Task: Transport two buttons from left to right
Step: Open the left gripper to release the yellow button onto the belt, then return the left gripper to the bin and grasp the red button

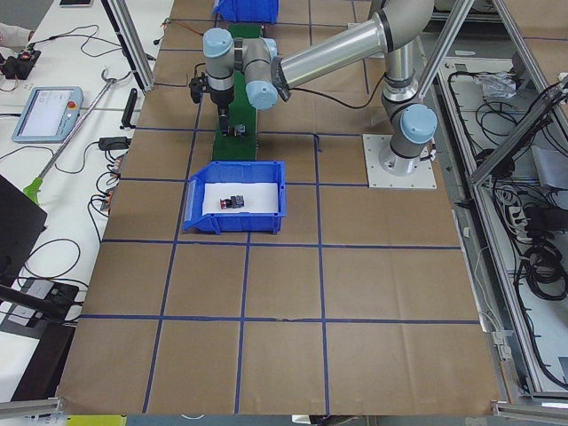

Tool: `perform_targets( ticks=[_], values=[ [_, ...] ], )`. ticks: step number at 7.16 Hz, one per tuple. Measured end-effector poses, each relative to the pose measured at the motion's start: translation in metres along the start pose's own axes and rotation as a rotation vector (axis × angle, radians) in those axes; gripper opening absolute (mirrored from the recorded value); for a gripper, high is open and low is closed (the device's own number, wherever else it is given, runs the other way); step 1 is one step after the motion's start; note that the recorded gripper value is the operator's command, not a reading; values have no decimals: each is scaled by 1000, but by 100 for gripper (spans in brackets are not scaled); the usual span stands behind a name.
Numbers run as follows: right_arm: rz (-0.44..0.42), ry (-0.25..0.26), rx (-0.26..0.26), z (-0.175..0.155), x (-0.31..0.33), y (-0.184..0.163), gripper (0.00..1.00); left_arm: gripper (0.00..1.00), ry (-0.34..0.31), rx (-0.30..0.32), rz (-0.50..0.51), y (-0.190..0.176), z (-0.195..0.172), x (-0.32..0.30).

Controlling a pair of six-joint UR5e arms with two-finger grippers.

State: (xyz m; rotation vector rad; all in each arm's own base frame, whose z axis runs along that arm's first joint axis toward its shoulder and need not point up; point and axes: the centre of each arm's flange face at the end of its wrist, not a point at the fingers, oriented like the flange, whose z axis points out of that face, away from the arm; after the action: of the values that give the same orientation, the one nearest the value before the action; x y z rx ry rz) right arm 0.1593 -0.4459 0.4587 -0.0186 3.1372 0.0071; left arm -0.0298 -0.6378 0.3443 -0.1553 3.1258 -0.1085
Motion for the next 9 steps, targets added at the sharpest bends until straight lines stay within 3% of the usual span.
perform_targets(
  ticks=[2,3,5,9],
  values=[
    [2,0,0,0,1,0,100,100,3,-20,39,-5,-53,-2],
    [3,0,0,0,1,0,100,100,3,-27,54,-6,-63,-6],
    [5,1,-1,0,2,-1,100,100,1,-32,39,-11,-65,-40],
    [5,1,0,0,3,-1,100,99,7,-58,49,-9,-49,-178]
  ],
)
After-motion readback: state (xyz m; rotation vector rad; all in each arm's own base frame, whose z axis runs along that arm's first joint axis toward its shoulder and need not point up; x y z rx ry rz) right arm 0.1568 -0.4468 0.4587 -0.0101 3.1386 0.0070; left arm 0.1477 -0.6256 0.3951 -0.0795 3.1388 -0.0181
